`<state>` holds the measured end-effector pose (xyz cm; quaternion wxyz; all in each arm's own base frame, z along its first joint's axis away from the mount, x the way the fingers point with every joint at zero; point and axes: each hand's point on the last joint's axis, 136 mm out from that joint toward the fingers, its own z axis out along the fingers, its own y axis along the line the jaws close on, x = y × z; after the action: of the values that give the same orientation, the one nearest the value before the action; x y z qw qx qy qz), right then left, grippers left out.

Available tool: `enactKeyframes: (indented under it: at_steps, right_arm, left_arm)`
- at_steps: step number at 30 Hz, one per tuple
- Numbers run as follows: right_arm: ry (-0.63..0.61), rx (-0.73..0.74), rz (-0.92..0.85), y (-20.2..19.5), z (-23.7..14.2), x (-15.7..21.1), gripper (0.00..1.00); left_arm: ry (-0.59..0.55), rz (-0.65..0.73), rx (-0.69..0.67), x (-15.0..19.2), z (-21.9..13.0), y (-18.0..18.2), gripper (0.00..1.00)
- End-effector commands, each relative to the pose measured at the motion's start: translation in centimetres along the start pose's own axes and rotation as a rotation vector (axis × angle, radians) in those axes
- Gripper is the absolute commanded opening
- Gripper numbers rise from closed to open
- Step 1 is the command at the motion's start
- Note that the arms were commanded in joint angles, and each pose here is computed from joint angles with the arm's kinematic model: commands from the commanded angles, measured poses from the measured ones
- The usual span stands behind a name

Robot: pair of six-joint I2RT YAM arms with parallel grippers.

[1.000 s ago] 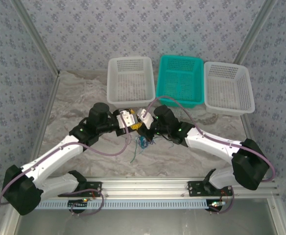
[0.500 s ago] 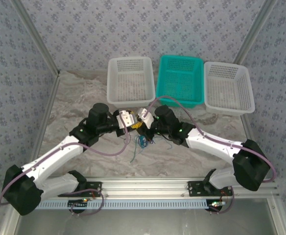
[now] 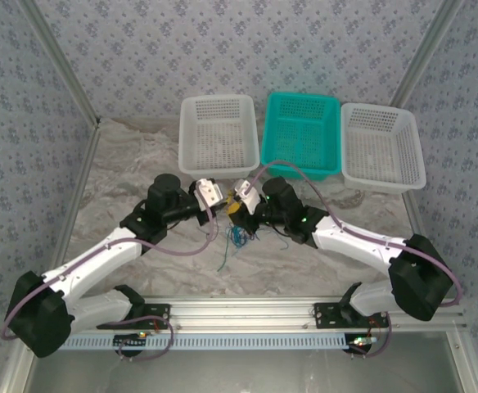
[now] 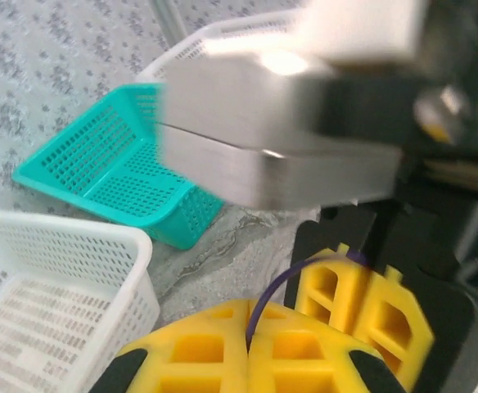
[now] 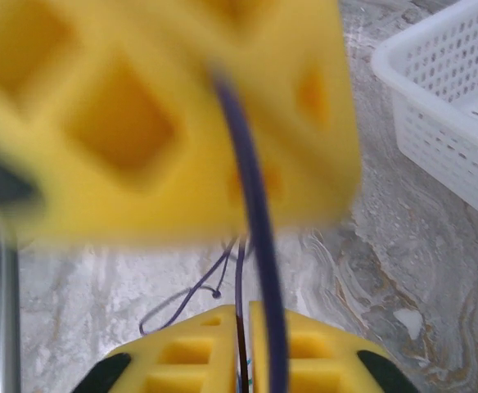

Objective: Untangle the cables

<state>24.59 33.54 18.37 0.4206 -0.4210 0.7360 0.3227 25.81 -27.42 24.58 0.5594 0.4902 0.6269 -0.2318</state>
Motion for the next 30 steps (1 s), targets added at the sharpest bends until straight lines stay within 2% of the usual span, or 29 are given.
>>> enactKeyframes:
  at_steps: [1, 4, 7, 9, 14, 19, 22, 24, 27, 30]
  right_arm:
    - [0.04, 0.06, 0.064, -1.7, 0.7, 3.2, 0.16]
    - [0.077, 0.082, 0.137, -2.9, 1.5, 6.8, 0.15]
    - [0.115, 0.083, 0.181, -3.4, 2.0, 9.2, 0.06]
    - [0.135, 0.087, 0.199, -3.6, 2.3, 10.1, 0.04]
    - [0.111, 0.072, 0.213, -3.5, 2.4, 9.0, 0.04]
    - [0.0, 0.05, 0.194, -2.5, 0.5, 3.7, 0.22]
    - [-0.067, 0.07, 0.176, -2.3, -1.2, 1.3, 0.28]
    - [-0.093, 0.081, 0.169, -2.2, -2.1, 0.4, 0.33]
    - [-0.114, 0.09, 0.165, -1.9, -3.1, -0.2, 0.35]
    - [-0.136, 0.081, 0.162, -1.5, -3.8, -0.8, 0.43]
  left_arm:
    - [-0.155, -0.209, -0.121, -5.8, -2.5, 4.3, 0.0]
    - [-0.216, -0.275, -0.177, -7.7, -4.7, 5.8, 0.0]
    - [-0.264, -0.276, -0.232, -8.7, -6.4, 6.3, 0.0]
    - [-0.27, -0.285, -0.242, -8.8, -6.9, 6.4, 0.0]
    - [-0.23, -0.32, -0.229, -7.8, -6.6, 6.1, 0.0]
    - [-0.192, -0.342, -0.23, -6.5, -6.3, 5.9, 0.0]
    - [-0.175, -0.372, -0.215, -5.4, -5.9, 5.4, 0.0]
    - [-0.147, -0.385, -0.193, -4.2, -5.3, 4.8, 0.0]
    - [-0.059, -0.408, -0.178, -1.4, -4.0, 4.0, 0.0]
    - [-0.018, -0.438, -0.172, 0.7, -3.0, 3.0, 0.0]
